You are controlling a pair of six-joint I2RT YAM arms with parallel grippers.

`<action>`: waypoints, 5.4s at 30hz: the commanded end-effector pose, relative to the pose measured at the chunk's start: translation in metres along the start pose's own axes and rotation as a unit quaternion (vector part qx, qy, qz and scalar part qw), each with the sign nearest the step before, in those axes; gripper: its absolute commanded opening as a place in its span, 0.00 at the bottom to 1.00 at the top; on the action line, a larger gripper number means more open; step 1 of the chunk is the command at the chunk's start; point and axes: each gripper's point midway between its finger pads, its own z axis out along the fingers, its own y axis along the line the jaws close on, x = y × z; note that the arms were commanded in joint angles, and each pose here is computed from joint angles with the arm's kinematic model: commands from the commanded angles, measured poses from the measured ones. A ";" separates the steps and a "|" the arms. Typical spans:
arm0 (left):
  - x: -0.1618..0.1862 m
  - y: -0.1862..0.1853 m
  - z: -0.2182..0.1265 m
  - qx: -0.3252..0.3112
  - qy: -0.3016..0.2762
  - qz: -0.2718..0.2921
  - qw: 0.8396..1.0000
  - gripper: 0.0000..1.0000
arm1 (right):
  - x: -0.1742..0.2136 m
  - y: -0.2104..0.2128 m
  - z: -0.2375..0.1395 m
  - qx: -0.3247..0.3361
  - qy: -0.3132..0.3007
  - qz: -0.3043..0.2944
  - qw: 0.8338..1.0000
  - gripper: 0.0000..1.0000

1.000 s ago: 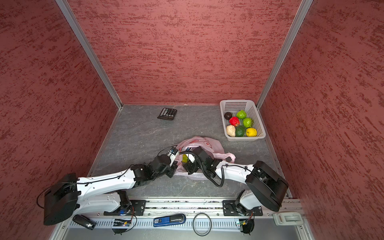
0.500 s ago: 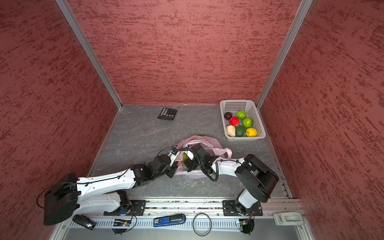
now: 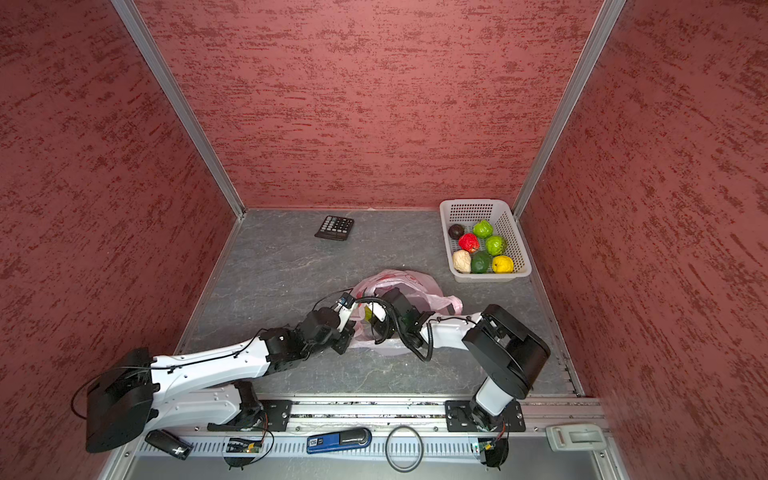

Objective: Untie the knot of the plastic bag and take out the fruit
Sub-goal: 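Grip the cucumber lengthwise and lift it out of the bag, then carry the cucumber over the white basket and release it, then release the bag edge with the left gripper and draw it back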

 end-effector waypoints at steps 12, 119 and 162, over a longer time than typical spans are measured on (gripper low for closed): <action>-0.004 0.001 -0.003 -0.001 -0.006 -0.005 1.000 0.00 | -0.026 -0.011 -0.021 0.016 -0.036 0.030 0.999 0.00; -0.036 0.039 0.001 -0.101 -0.050 -0.045 0.993 0.00 | 0.001 -0.399 -0.205 0.347 -0.113 0.461 0.809 0.87; -0.163 0.081 0.020 0.001 -0.128 -0.105 0.986 1.00 | 0.016 -0.205 -0.237 0.269 -0.110 0.457 0.841 0.98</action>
